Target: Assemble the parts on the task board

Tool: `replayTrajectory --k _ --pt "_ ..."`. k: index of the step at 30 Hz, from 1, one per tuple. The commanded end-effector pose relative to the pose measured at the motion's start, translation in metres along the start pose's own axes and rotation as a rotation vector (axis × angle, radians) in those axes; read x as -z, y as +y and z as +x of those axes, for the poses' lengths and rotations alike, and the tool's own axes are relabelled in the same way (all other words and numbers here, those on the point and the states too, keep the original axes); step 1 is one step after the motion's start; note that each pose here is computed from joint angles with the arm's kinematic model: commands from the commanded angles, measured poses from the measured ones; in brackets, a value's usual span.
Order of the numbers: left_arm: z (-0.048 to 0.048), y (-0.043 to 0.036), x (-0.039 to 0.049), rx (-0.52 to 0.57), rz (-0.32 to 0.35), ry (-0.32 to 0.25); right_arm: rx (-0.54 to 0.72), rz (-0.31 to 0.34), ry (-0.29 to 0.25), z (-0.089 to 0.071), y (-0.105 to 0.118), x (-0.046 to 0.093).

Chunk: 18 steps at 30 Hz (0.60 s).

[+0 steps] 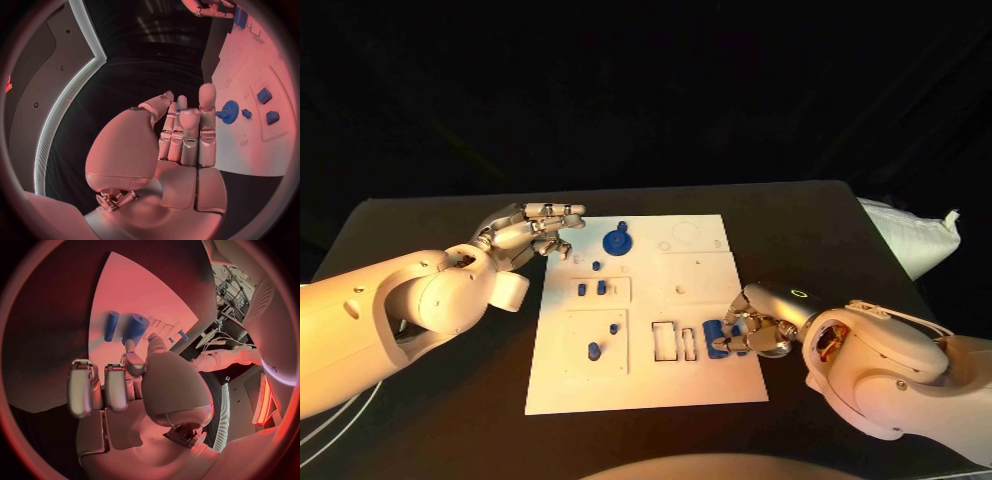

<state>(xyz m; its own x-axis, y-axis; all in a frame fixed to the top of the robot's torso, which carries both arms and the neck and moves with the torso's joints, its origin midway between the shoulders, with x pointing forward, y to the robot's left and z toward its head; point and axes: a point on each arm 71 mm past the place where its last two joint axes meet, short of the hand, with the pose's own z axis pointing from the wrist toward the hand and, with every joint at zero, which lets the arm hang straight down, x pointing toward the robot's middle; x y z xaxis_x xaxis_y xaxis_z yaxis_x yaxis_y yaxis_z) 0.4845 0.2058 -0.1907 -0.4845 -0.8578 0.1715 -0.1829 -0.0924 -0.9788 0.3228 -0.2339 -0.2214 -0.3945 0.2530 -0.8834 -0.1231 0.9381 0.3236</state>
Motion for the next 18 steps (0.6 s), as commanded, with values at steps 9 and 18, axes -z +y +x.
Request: replayTrajectory --k 9,18 --pt "0.0022 -0.0006 0.0008 0.003 0.005 0.018 0.075 0.009 0.038 0.010 0.000 -0.008" --pt "0.0028 -0.0002 0.0014 0.004 -0.001 0.022 0.045 0.037 0.025 0.019 0.005 -0.015"
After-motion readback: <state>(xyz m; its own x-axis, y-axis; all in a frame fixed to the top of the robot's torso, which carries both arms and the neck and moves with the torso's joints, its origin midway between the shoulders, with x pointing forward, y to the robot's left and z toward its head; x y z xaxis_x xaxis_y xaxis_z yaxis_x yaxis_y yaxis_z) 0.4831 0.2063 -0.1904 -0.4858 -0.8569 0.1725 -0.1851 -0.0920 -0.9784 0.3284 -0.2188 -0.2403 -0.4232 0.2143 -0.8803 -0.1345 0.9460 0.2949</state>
